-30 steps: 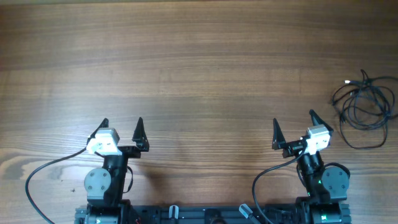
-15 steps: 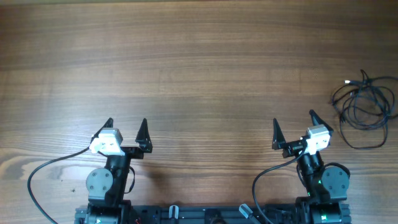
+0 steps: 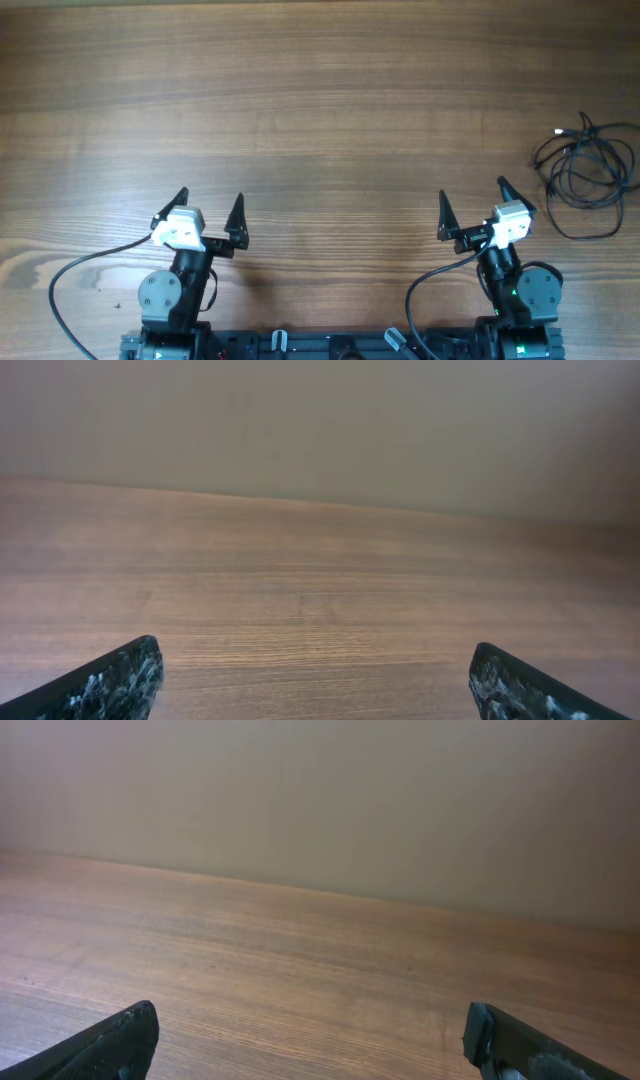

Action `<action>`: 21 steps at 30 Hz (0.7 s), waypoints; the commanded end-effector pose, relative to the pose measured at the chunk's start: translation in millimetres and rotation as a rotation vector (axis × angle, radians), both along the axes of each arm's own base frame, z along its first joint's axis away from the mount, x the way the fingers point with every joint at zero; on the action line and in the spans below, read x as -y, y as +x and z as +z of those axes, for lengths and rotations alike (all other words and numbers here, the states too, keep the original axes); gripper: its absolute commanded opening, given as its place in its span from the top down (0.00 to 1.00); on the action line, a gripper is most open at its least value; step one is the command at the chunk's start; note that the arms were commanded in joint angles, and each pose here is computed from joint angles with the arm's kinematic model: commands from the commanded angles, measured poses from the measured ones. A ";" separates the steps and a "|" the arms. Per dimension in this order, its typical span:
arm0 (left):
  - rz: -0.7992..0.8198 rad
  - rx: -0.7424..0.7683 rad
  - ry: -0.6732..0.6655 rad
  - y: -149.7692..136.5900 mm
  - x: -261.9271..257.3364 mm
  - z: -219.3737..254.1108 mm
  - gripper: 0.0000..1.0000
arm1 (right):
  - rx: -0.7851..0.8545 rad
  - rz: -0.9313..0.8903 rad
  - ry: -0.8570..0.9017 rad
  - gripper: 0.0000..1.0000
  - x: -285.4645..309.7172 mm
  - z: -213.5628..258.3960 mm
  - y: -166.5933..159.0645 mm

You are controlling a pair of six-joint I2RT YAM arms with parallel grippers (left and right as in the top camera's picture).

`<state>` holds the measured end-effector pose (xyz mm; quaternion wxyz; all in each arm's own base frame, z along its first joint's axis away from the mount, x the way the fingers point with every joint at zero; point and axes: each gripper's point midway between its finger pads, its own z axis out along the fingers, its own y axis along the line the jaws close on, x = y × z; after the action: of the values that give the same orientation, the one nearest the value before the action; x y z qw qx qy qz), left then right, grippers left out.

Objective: Untangle cables

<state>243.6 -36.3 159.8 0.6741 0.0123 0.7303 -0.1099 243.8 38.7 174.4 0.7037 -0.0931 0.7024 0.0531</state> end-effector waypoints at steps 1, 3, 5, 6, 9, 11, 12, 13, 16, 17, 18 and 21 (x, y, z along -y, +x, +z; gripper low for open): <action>-0.054 0.010 0.037 -2.1 8.8 -0.8 0.00 | 0.013 -0.013 0.007 0.00 2.5 3.0 -0.3; -0.070 0.012 0.036 -2.7 11.4 -0.5 0.00 | 0.013 -0.013 0.008 0.00 2.6 3.0 -0.3; -0.090 0.015 0.034 -3.6 14.8 0.2 0.00 | 0.013 -0.013 0.008 0.00 2.6 3.0 -0.3; -0.099 0.015 0.034 -4.0 16.3 0.3 0.00 | 0.013 -0.013 0.008 0.00 2.5 3.0 -0.3; -0.106 0.016 0.033 -4.3 17.4 0.5 0.00 | 0.013 -0.013 0.008 0.00 2.6 3.0 -0.3; -0.115 0.018 0.032 -4.7 18.8 0.9 0.00 | 0.013 -0.013 0.008 0.00 2.6 3.0 -0.3; -0.121 0.019 0.032 -5.0 19.6 1.1 0.00 | 0.013 -0.013 0.008 0.00 2.6 3.0 -0.3; -0.129 0.019 0.031 -5.4 20.6 1.3 0.00 | 0.013 -0.013 0.008 0.00 2.5 3.0 -0.3; -0.136 0.022 0.029 -5.6 20.3 2.0 0.00 | 0.013 -0.013 0.008 0.00 2.6 3.0 -0.3; -0.134 0.022 0.029 -5.5 19.9 2.0 0.00 | 0.013 -0.013 0.008 0.00 2.6 3.0 -0.3; -0.134 0.022 0.029 -5.5 20.0 2.0 0.00 | 0.013 -0.013 0.008 0.00 2.6 3.0 -0.3; -0.136 0.022 0.029 -5.6 20.5 2.0 0.00 | 0.013 -0.013 0.008 0.00 2.6 3.0 -0.3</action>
<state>239.9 -51.9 162.9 0.6736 0.0563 0.7238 -0.1387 243.8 38.7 174.4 0.7037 -0.0932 0.7023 0.0530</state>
